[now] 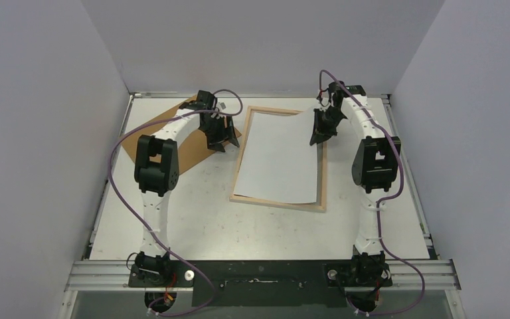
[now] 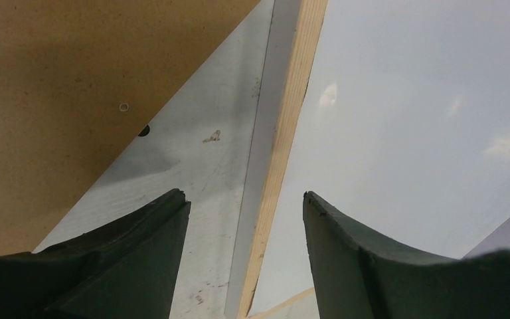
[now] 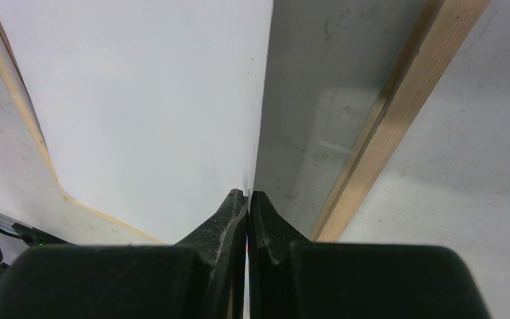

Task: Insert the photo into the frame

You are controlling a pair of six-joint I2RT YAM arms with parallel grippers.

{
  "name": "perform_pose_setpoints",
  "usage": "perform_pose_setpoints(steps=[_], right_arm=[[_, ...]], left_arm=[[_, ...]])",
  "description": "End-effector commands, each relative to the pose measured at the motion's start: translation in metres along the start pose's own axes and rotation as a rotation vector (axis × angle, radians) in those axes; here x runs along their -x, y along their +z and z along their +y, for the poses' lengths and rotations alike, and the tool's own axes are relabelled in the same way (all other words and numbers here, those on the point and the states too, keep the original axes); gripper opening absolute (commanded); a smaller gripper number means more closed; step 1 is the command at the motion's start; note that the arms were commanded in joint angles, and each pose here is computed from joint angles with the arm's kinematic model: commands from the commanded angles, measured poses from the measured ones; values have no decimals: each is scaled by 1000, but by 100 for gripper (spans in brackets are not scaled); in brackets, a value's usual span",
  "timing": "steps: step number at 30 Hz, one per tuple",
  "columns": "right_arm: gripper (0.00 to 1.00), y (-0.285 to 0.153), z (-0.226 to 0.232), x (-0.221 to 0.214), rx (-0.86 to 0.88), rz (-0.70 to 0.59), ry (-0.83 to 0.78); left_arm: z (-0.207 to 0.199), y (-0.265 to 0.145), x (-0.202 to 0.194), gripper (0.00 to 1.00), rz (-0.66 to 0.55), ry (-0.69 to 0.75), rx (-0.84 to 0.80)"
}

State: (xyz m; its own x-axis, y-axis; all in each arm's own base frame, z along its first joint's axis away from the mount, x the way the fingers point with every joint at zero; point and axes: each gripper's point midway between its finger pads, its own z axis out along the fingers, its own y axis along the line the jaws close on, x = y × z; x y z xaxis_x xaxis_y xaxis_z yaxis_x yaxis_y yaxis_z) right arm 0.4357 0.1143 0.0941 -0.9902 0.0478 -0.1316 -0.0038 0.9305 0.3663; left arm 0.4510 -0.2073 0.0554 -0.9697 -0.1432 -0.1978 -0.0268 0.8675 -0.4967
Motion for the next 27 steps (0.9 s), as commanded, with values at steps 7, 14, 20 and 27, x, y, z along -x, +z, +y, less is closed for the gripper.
perform_pose_setpoints(steps=[7,14,20,27], right_arm=[[0,-18,8,20,0,-93,-96],[1,-13,15,15,32,-90,-121],[5,-9,26,16,52,-92,-138],[3,-6,21,17,17,-103,-119]], left_arm=[[-8,8,2,58,12,30,3],[-6,17,-5,55,29,29,23],[-1,18,-7,55,37,32,43],[0,17,-12,54,45,28,45]])
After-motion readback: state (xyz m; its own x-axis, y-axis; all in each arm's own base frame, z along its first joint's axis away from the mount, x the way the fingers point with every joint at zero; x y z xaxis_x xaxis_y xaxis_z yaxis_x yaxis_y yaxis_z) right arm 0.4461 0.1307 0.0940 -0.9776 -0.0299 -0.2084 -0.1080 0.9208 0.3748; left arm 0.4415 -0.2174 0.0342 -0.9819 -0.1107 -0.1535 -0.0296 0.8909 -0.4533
